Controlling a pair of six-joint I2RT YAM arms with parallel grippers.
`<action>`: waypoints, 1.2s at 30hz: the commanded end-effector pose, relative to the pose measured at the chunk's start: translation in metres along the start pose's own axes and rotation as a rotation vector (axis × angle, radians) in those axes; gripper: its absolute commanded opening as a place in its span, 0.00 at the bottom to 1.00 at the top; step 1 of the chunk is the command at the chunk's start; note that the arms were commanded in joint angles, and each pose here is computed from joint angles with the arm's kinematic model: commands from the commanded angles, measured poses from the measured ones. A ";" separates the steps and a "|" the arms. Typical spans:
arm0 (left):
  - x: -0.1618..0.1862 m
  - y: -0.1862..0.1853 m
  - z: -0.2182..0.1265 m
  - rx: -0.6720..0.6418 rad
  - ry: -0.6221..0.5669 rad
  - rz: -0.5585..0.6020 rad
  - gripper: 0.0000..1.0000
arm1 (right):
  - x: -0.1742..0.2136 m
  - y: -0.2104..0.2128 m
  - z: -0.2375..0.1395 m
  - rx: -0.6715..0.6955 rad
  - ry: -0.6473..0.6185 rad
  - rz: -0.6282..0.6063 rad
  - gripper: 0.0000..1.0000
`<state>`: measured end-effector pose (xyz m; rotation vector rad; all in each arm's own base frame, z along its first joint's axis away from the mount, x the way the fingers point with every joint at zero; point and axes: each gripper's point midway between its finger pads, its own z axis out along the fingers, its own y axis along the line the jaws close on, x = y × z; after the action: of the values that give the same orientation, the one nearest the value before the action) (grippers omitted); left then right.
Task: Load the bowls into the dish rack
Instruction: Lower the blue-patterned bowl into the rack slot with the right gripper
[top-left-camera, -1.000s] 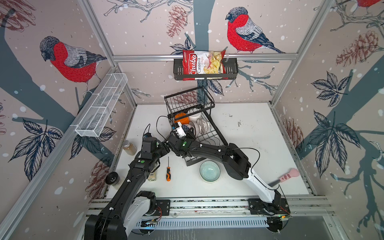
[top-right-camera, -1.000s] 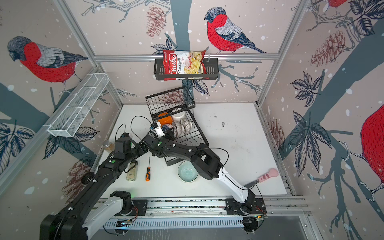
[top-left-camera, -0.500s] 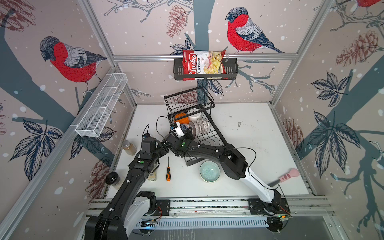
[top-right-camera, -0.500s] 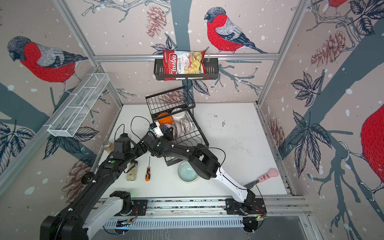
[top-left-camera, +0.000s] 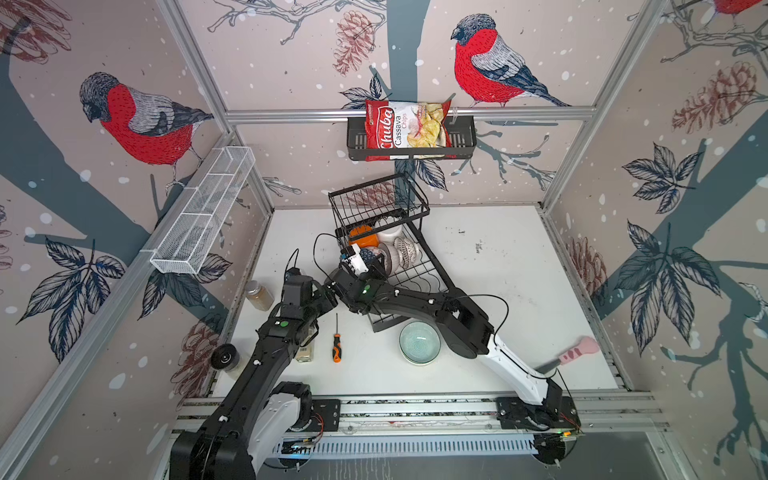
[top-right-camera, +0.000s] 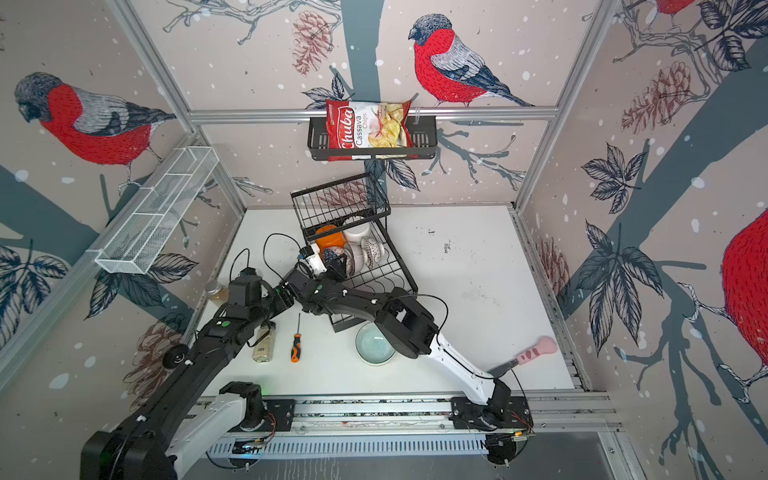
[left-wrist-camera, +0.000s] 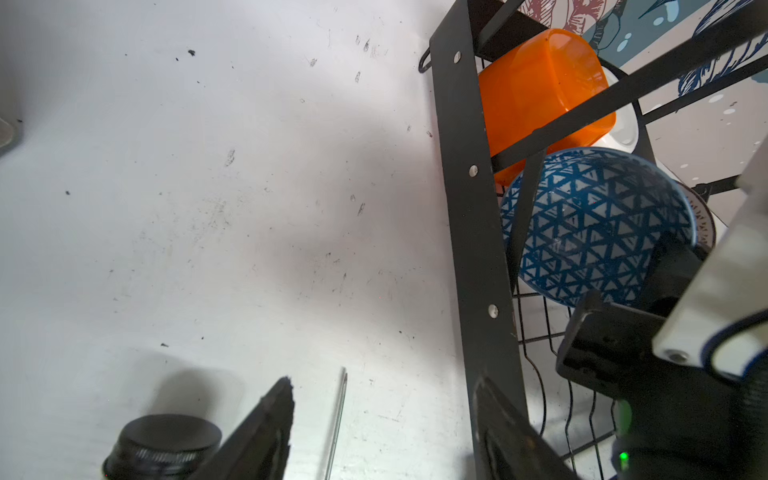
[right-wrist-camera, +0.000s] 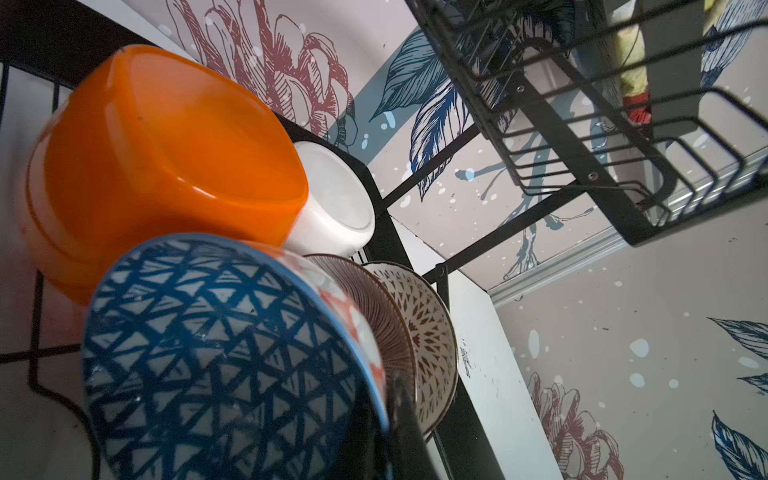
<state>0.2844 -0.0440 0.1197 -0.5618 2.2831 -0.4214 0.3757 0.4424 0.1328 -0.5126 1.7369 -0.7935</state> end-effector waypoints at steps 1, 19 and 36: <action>-0.008 -0.012 -0.001 0.057 -0.027 0.010 0.68 | 0.001 0.007 -0.006 -0.036 0.001 0.025 0.00; -0.008 -0.013 -0.001 0.065 -0.029 0.013 0.68 | 0.011 0.016 -0.007 -0.055 0.018 0.025 0.00; -0.008 -0.013 -0.001 0.069 -0.029 0.014 0.67 | 0.011 0.007 0.004 -0.010 0.015 -0.016 0.00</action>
<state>0.2859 -0.0479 0.1217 -0.5447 2.2713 -0.4529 0.3785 0.4383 0.1275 -0.4829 1.7508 -0.7691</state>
